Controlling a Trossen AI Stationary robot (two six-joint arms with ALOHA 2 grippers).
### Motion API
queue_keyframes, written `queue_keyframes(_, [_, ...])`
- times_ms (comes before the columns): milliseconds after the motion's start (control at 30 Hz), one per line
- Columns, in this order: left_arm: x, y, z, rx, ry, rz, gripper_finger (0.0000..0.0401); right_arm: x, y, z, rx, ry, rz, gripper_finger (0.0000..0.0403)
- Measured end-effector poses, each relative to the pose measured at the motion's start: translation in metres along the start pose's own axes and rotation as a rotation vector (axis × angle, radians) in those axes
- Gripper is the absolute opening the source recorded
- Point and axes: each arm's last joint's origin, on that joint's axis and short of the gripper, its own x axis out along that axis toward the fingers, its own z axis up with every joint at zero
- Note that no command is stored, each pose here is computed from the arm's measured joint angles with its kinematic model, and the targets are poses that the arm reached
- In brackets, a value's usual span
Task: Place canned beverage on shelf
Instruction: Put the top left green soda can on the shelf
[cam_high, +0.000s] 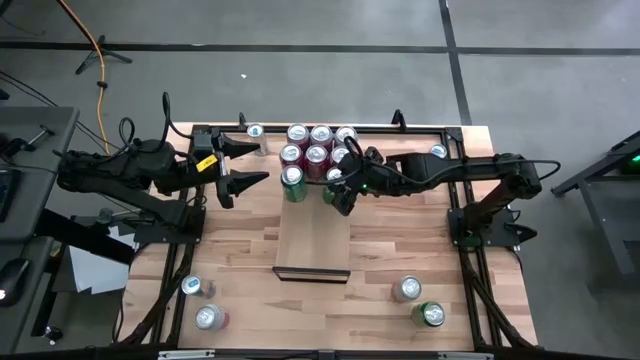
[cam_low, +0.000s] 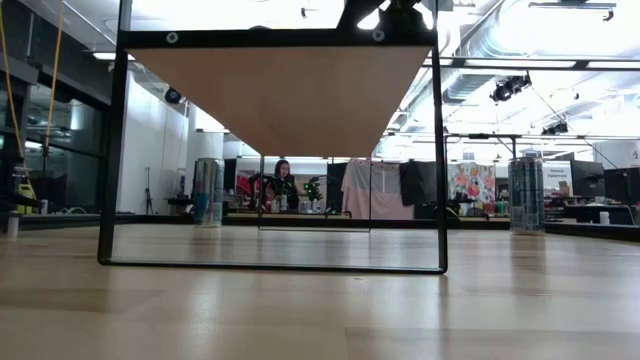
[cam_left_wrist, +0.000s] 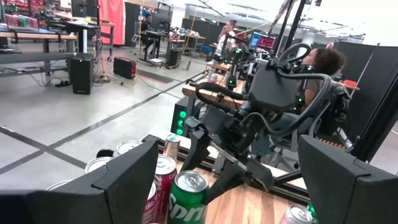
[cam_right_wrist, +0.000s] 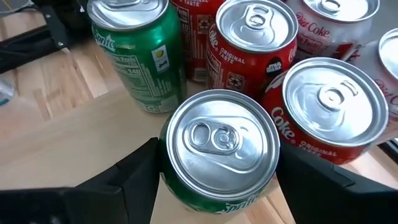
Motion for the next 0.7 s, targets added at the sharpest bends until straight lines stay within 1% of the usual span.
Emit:
queue_keyframes(233, [0.0,0.0,0.0,0.0,0.0,0.0,0.0317,0.0004,0.0011,0.0008,0.003,-0.005,0.016,0.0264])
queue_keyframes(367, [0.0,0.0,0.0,0.0,0.0,0.0,0.0317,0.0007,0.0014,0.0008,-0.037,-0.004,0.02,0.0264])
queue_keyframes(700, [-0.0001,0.0001,0.0,0.0,0.0,0.0,0.0317,0.0013,0.0005,0.0016,-0.046,-0.007,0.019,0.0264])
